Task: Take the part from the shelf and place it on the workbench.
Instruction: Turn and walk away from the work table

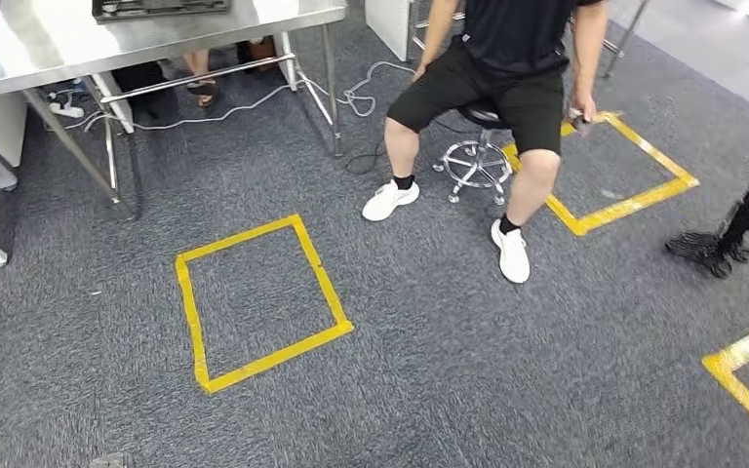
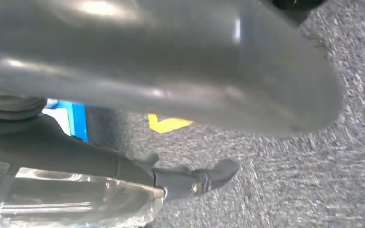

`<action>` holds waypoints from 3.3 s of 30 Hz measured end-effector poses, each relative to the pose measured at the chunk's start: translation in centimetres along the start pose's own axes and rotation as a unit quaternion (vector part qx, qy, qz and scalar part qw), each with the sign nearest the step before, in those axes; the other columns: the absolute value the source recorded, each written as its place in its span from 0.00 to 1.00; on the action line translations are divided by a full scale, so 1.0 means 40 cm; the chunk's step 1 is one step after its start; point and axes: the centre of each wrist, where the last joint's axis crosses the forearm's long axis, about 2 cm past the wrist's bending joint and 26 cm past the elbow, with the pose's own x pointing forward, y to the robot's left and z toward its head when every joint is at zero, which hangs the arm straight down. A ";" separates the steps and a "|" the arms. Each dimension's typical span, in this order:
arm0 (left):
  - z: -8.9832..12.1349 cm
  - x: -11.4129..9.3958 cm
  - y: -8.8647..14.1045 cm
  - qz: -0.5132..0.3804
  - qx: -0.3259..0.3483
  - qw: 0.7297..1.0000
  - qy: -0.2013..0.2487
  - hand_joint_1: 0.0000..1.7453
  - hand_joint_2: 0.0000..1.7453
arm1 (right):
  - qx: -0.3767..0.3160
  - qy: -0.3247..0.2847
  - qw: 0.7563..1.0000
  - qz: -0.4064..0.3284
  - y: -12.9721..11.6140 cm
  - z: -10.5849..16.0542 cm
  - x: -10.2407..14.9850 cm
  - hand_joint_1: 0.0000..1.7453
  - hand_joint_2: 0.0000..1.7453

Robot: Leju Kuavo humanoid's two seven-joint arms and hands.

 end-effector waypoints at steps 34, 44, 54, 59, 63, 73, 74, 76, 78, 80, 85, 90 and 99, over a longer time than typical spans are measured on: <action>0.010 -0.005 -0.009 -0.010 -0.005 1.000 0.014 0.00 0.00 | -0.002 0.009 1.000 0.004 0.000 0.000 -0.007 0.00 0.00; 0.019 -0.016 -0.003 -0.014 -0.007 1.000 0.022 0.00 0.00 | -0.001 0.011 1.000 0.001 0.006 0.002 -0.007 0.00 0.00; 0.012 -0.007 -0.009 -0.022 -0.015 0.999 0.024 0.00 0.00 | -0.005 0.017 1.000 -0.003 0.007 0.003 -0.013 0.00 0.00; 0.011 -0.004 -0.013 -0.024 -0.019 0.999 0.031 0.00 0.00 | -0.009 0.017 1.000 -0.008 0.006 0.002 -0.008 0.00 0.00; 0.010 -0.002 -0.016 -0.023 -0.019 0.999 0.033 0.00 0.00 | -0.008 0.022 1.000 -0.011 0.009 0.003 -0.008 0.00 0.00; 0.038 -0.037 0.001 -0.013 -0.041 0.998 0.049 0.00 0.00 | -0.002 0.017 1.000 -0.025 0.011 0.004 -0.017 0.00 0.00; 0.038 -0.039 0.004 -0.007 -0.049 0.997 0.051 0.00 0.00 | -0.001 0.015 0.999 -0.033 0.011 0.003 -0.015 0.00 0.00; 0.037 -0.041 0.008 0.005 -0.075 0.995 0.064 0.00 0.00 | 0.003 0.012 0.999 -0.045 0.010 0.003 -0.013 0.00 0.00; 0.036 -0.042 0.009 0.016 -0.111 0.990 0.086 0.00 0.00 | 0.005 0.012 0.999 -0.050 0.006 0.002 -0.016 0.00 0.00; 0.037 -0.044 0.012 0.019 -0.146 0.983 0.111 0.00 0.00 | 0.007 0.011 0.999 -0.049 0.001 0.001 -0.018 0.00 0.00; 0.049 -0.062 0.029 0.007 -0.173 0.971 0.166 0.00 0.00 | 0.006 0.013 0.999 -0.046 -0.012 -0.002 -0.014 0.00 0.00; 0.047 -0.064 0.037 0.005 -0.176 0.968 0.177 0.00 0.00 | 0.005 0.014 0.999 -0.044 -0.017 -0.003 -0.012 0.00 0.00; 0.051 -0.071 0.044 -0.008 -0.183 0.965 0.186 0.00 0.00 | 0.004 0.013 0.999 -0.044 -0.019 -0.004 -0.012 0.00 0.00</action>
